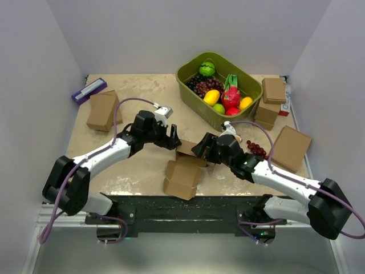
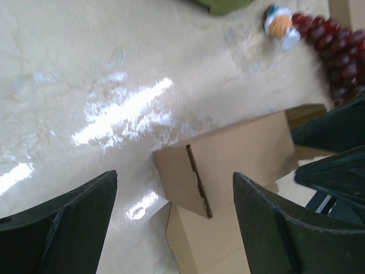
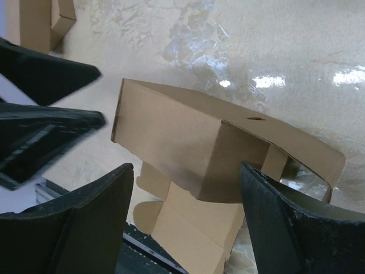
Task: Fold the paper box
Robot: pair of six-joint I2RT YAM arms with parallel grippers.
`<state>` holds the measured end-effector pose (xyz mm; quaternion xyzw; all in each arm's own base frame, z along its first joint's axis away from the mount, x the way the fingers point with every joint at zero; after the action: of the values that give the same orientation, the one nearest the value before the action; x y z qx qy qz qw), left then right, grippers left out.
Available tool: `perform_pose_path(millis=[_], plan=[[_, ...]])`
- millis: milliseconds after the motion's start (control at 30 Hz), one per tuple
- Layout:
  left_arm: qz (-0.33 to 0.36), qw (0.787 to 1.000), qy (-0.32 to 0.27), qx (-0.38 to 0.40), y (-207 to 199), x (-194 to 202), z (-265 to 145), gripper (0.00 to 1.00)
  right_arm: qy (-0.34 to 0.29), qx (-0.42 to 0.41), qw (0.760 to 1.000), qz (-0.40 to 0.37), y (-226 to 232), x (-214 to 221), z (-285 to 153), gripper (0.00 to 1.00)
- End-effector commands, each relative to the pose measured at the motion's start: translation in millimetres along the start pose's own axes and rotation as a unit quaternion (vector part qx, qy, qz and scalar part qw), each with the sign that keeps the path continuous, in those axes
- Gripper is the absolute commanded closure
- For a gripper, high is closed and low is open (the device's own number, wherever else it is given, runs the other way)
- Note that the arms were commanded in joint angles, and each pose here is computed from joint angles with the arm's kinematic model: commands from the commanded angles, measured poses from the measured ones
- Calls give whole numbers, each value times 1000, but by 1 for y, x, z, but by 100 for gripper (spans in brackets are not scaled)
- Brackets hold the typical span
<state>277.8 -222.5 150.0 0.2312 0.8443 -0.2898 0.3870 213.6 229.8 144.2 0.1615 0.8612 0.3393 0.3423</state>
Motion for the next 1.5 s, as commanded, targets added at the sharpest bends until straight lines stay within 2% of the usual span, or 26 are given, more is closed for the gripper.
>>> perform_pose_path(millis=[0,100,267,433,700,933,1167,1200,1267,1300,1333,1433,1467], plan=[[12,998,13,55,-8,6,8,17,-17,-27,999,24,8,-7,4,23],[4,996,16,82,-12,11,15,22,-10,-28,999,31,3,-6,8,26],[-12,994,24,101,-16,24,14,36,1,-48,998,50,-1,-3,15,37],[-28,993,25,116,-23,34,4,43,7,-74,996,56,5,-4,19,40],[-45,989,18,137,-32,41,-7,45,22,-115,990,81,14,-6,28,45],[-46,989,19,138,-32,42,-7,45,35,-136,985,98,22,-5,35,59],[-38,990,22,134,-30,40,-5,45,30,-128,986,105,15,-3,33,67],[-39,990,24,132,-29,41,-5,45,30,-129,986,105,15,-3,32,66],[-36,991,25,130,-29,40,-4,45,29,-117,988,100,10,-2,34,57],[-36,991,26,127,-28,41,-4,45,29,-108,989,95,8,-2,34,52],[-35,991,25,127,-28,39,-4,45,20,-109,990,82,11,-7,30,41],[-31,992,22,122,-27,38,-5,45,3,-80,995,55,1,-11,22,24],[-29,992,19,122,-27,36,-6,44,-6,-74,996,47,0,-14,13,22]])
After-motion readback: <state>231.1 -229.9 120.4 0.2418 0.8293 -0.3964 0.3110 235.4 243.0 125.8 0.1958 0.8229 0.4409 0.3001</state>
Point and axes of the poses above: each gripper's point midway between its finger pads, its own z axis out along the fingers, its own y axis along the line the jaws close on, x = y × z, the point moved 4 cm from there along -z, back along the fingers, and after that the axes turned 6 degrees about z, right-handed, at the moved point
